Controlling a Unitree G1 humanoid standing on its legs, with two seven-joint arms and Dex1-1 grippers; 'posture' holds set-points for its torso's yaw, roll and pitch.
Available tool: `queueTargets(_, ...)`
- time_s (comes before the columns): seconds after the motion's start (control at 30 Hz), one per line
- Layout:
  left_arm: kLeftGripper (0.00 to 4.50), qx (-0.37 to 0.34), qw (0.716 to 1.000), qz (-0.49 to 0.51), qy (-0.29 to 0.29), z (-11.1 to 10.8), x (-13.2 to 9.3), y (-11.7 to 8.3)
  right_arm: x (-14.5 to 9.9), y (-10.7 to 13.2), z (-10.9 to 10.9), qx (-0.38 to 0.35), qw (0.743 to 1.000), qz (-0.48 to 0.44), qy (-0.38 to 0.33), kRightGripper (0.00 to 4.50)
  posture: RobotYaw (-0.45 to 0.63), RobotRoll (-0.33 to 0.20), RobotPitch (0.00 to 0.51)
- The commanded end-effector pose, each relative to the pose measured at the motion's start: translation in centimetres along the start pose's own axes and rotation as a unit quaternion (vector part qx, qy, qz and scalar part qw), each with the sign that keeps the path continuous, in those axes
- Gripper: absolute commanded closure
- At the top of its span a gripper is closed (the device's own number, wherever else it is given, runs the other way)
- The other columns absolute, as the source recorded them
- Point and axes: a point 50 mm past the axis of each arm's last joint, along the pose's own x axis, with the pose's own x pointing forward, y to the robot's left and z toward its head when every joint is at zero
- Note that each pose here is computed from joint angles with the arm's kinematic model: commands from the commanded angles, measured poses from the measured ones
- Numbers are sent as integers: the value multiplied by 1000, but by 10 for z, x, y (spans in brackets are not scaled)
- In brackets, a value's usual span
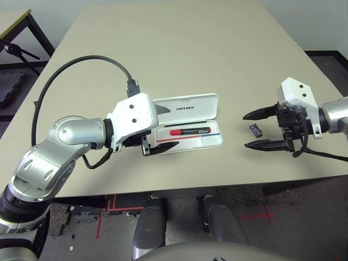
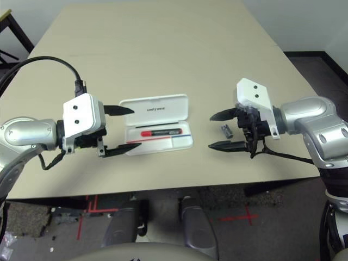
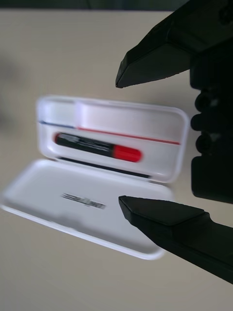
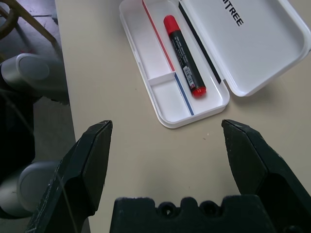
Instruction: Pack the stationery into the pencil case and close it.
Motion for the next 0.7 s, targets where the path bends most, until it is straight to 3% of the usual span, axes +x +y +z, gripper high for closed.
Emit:
queueTargets(0.03,0,-55,995,59,62,-20,-8,14,2,2,-1,2,1000,3,-1,20,3,0,137)
queueTargets(0.23,0,-146,963,162,161,-56,-17,36,6,0,-3,2,1000,4,3,20,17,0,139)
queueTargets(0.7,0,-317,882,253,240,-93,-9,58,12,-4,-4,-7,1000,1,8,20,13,0,139)
